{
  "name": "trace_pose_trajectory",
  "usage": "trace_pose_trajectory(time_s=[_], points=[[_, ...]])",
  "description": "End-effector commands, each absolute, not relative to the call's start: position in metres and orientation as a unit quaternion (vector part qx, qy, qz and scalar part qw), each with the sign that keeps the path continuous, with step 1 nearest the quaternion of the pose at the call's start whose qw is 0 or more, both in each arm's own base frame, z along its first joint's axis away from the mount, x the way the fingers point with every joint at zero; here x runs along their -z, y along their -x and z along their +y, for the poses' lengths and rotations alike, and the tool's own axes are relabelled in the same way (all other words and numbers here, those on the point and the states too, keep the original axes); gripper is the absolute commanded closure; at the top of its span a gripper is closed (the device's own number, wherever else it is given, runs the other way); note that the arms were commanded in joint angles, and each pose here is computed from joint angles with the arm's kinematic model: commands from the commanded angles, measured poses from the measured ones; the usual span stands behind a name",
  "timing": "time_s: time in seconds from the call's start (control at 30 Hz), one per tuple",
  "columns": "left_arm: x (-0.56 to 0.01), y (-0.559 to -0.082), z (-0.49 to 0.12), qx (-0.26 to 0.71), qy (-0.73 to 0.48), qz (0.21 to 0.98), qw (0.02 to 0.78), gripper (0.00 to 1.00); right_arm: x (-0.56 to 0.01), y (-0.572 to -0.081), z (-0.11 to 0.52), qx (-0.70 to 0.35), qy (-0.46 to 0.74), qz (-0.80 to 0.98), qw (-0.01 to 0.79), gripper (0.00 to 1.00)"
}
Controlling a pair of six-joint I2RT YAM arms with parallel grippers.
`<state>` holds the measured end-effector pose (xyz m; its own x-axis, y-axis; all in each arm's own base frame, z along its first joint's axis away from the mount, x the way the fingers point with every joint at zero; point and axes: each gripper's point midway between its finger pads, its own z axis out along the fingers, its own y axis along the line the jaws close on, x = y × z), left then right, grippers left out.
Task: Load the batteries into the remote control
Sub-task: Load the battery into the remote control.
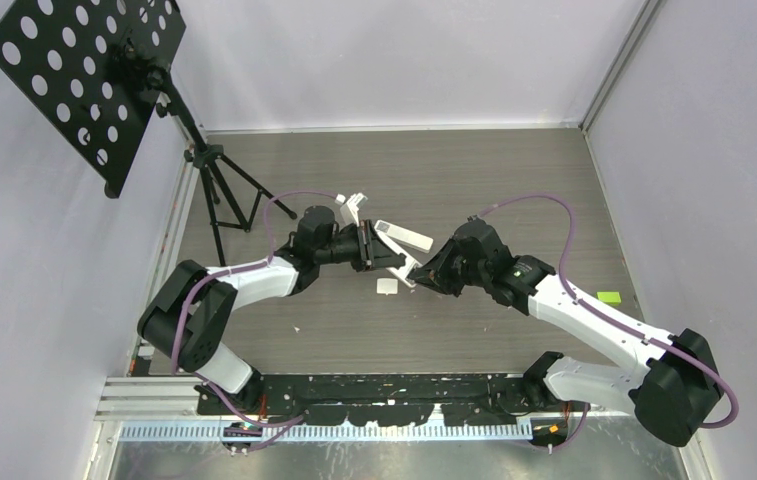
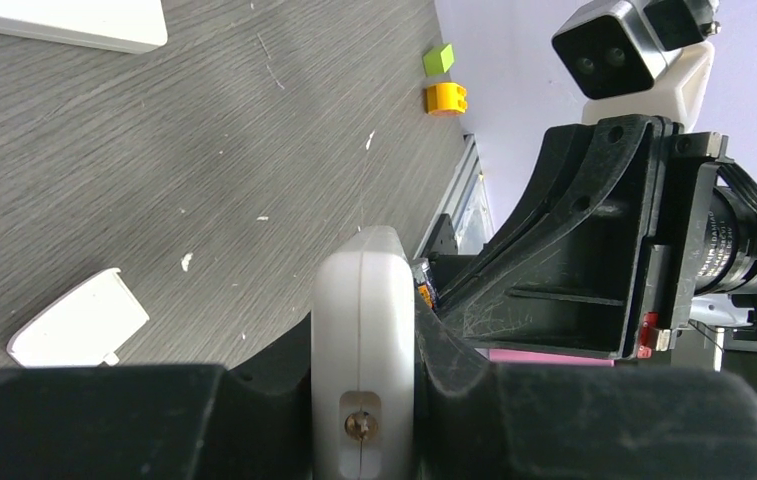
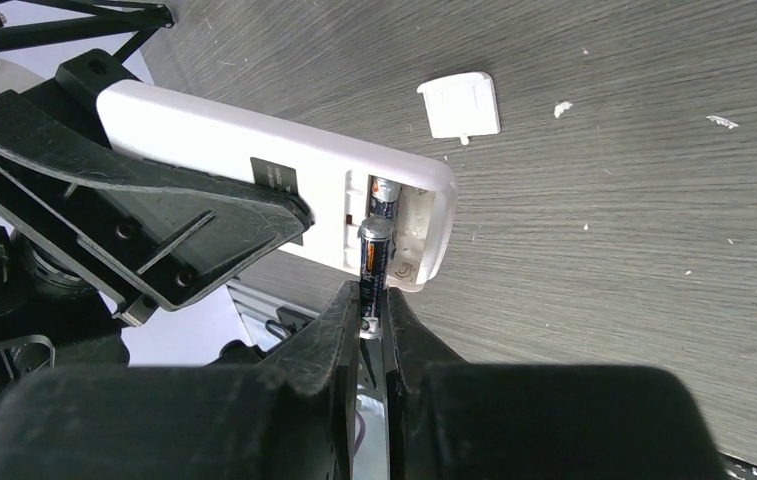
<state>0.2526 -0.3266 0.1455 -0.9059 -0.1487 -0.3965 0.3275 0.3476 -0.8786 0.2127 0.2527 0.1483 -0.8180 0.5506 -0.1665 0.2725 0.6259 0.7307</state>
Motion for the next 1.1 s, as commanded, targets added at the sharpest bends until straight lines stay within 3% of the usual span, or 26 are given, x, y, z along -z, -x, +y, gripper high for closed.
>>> trace_pose_trajectory(time_s=[0.0, 0.4, 1.07], points=[[-0.182, -0.259, -0.334, 0.598, -0.078, 0.758, 0.247, 1.0, -0.156, -0.213, 0.26, -0.379, -0.234, 0.876, 0.185, 0.88], [-0.188, -0.258, -0.335, 0.606, -0.081, 0.751, 0.248, 1.0, -0.147, -0.211, 0.258, -0.369, -0.245, 0.88, 0.173, 0.87], [-0.188, -0.251, -0.335, 0.616, -0.081, 0.75, 0.227, 1.0, -0.138, -0.219, 0.256, -0.355, -0.264, 0.878, 0.182, 0.68]])
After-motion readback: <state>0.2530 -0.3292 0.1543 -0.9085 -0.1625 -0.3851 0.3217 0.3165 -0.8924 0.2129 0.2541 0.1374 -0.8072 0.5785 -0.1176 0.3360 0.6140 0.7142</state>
